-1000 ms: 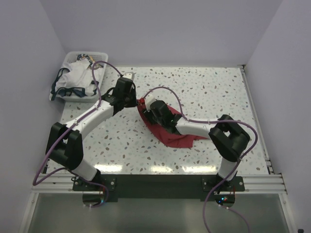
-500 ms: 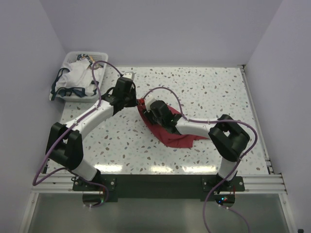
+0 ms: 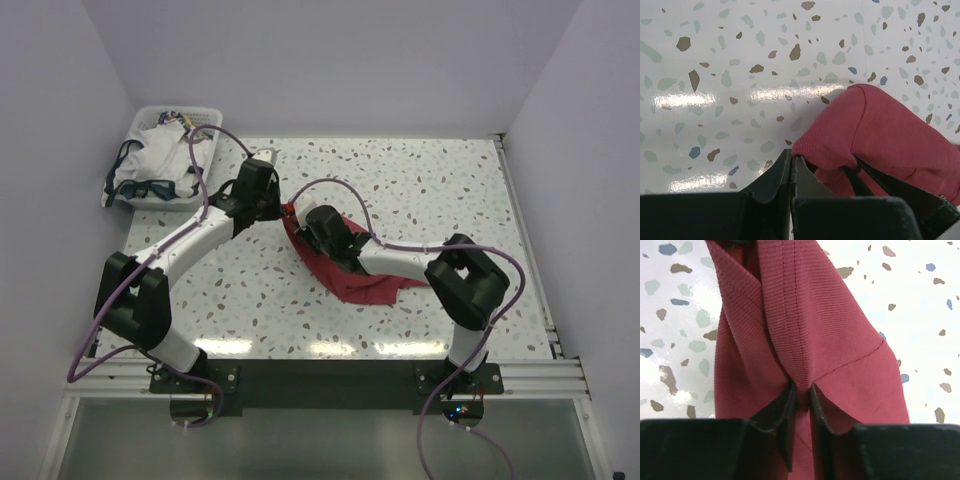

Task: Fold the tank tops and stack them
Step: Flatten the tank top out

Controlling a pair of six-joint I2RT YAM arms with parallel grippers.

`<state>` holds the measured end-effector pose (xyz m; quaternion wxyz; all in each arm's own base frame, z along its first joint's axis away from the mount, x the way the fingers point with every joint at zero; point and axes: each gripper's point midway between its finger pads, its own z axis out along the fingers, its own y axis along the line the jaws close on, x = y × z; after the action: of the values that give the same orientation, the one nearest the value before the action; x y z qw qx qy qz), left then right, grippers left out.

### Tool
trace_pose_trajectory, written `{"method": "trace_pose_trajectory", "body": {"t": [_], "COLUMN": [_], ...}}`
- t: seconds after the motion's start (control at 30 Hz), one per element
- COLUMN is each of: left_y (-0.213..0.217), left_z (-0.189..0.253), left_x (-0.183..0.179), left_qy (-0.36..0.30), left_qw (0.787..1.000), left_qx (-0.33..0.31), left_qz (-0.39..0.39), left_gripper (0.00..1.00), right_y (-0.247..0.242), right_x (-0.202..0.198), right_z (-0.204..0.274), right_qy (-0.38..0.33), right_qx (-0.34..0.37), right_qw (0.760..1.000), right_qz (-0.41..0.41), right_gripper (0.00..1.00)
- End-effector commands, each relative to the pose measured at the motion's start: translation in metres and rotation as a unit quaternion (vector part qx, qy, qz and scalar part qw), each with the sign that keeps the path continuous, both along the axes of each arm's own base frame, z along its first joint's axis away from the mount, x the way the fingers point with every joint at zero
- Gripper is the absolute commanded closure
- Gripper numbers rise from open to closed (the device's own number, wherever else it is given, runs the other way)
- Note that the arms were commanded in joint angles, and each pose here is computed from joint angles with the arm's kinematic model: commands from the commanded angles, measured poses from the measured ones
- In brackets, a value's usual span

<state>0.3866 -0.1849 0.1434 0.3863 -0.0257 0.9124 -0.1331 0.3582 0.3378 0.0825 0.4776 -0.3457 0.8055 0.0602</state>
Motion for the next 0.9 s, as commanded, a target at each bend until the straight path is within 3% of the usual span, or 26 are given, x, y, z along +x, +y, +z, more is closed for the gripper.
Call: {"method": "trace_pose_trajectory", "body": {"t": [0.0,0.17,0.47,0.73,0.87], "left_y": [-0.001,0.001,0.004,-0.008,-0.025], "left_z": [0.034,0.031,0.027,0.042,0.044], "left_x": [0.007,0.007,0.023,0.079,0.118], "left_qy": [-0.040,-0.039,-0.042,-0.070,-0.076], "left_qw": [0.999,0.999,0.999,0.996,0.995], "left_qx": [-0.009,-0.006,-0.006,-0.031,-0.044], "left_qz": [-0.004,-0.001,0.030,0.048,0.038], "left_gripper": [1.00,1.00,1.00,1.00,1.00], "right_y": [0.003,-0.006,-0.048,-0.090,-0.122], "right_x": [0.011,0.020,0.040,0.054,0.068], "right_z": [0.015,0.035,0.088,0.134,0.162], "right_qy": [-0.020,-0.040,-0.064,-0.063,-0.074], "right_qx": [0.004,-0.005,-0.015,-0.011,-0.007], "right_qw": [1.000,0.998,0.992,0.983,0.967], "right_qz": [-0.015,-0.040,-0.108,-0.173,-0.245], "right_gripper": [0.85,1.00,1.00,1.00,1.00]}}
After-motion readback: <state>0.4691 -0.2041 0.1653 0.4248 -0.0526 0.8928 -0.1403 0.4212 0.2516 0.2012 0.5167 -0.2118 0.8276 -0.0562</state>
